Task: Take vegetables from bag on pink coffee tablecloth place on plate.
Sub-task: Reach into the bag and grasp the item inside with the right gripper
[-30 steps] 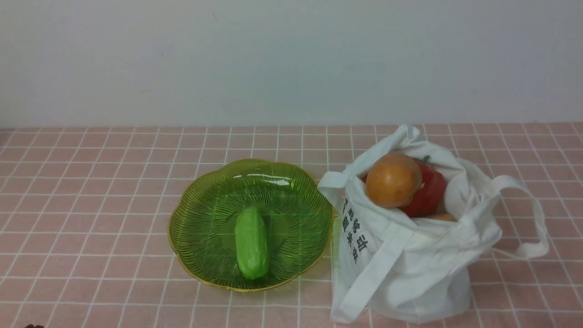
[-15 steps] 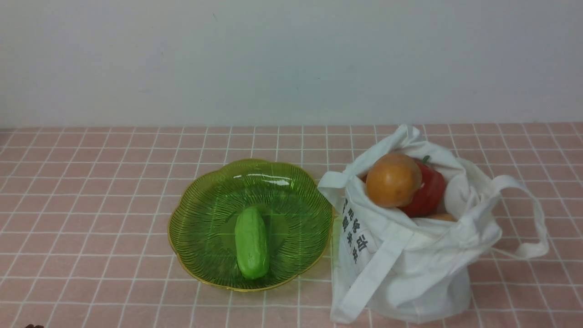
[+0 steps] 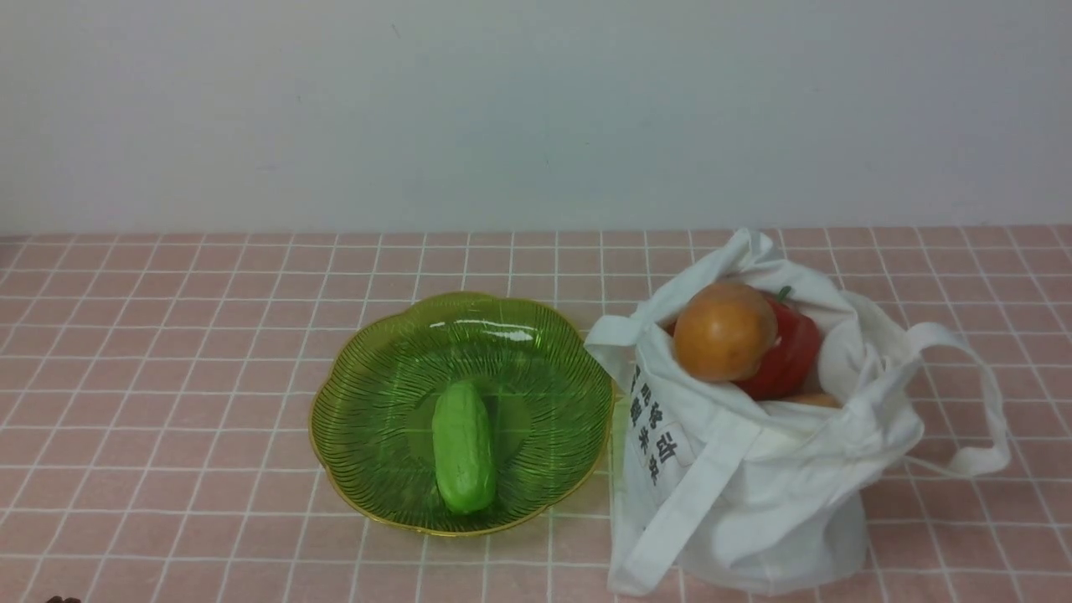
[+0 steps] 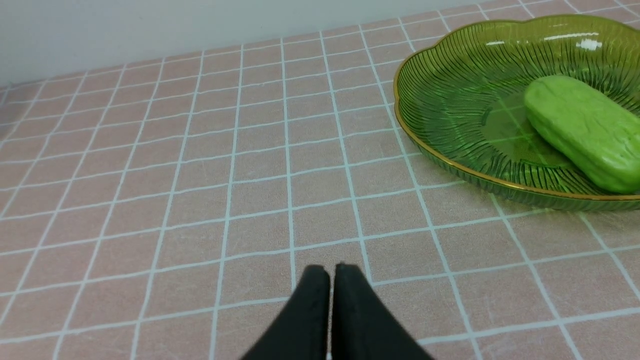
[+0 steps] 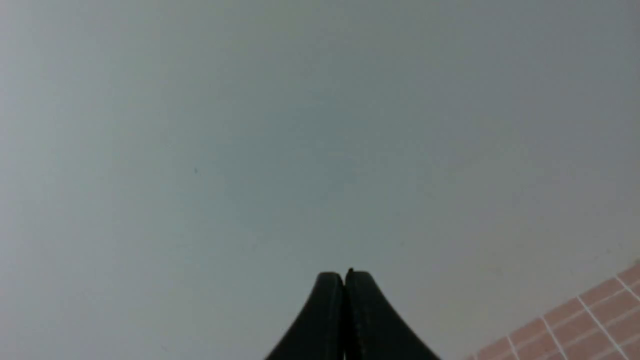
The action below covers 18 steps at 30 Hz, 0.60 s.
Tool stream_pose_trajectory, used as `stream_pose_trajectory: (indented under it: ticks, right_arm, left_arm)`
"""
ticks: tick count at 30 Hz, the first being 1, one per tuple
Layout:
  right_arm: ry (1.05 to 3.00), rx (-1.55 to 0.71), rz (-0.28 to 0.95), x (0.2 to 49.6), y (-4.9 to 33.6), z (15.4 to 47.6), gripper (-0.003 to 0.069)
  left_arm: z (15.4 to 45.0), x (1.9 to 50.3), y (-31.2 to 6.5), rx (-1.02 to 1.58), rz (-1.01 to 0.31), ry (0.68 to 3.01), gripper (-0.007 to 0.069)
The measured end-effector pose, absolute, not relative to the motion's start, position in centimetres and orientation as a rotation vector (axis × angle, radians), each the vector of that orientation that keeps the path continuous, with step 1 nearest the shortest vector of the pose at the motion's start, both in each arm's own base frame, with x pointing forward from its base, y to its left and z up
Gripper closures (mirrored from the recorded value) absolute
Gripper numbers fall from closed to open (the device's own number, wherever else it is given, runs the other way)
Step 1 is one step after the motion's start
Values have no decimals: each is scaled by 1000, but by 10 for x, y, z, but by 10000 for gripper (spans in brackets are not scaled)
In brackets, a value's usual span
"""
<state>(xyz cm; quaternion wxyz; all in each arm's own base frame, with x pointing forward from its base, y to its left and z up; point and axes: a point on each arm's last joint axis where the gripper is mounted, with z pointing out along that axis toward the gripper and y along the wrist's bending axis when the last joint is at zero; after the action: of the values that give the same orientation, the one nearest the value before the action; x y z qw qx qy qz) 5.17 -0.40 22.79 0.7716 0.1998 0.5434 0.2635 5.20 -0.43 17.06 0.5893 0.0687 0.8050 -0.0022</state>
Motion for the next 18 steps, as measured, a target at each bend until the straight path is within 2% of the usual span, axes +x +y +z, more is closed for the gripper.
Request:
stream_pose_trajectory:
  ticks: [3,4,5,8,12,17,18]
  right_arm:
    - [1103,488,655,49,-6,237,673]
    - [1053,482,726,43,-4,260,673]
    - [1054,474,737,42,-4,265,673]
    - [1106,371,749,33,2,322,673]
    - [1384,307,676,48,9,366,673]
    - [1878,130,518,89,28,399,673]
    - [2055,27,463,105,38,406,673]
  left_arm:
    - [171,52,-4,160,-5,1874,630]
    - [171,52,-4,160,-5,1874,630]
    - [171,52,-4,160,-5,1874,630]
    - [171,52,-4,160,-5,1874,630]
    - [171,52,-4,160,-5,1874,630]
    - [171,52,-4,160,-5,1874,630]
    - [171,52,-4,160,-5,1874,630]
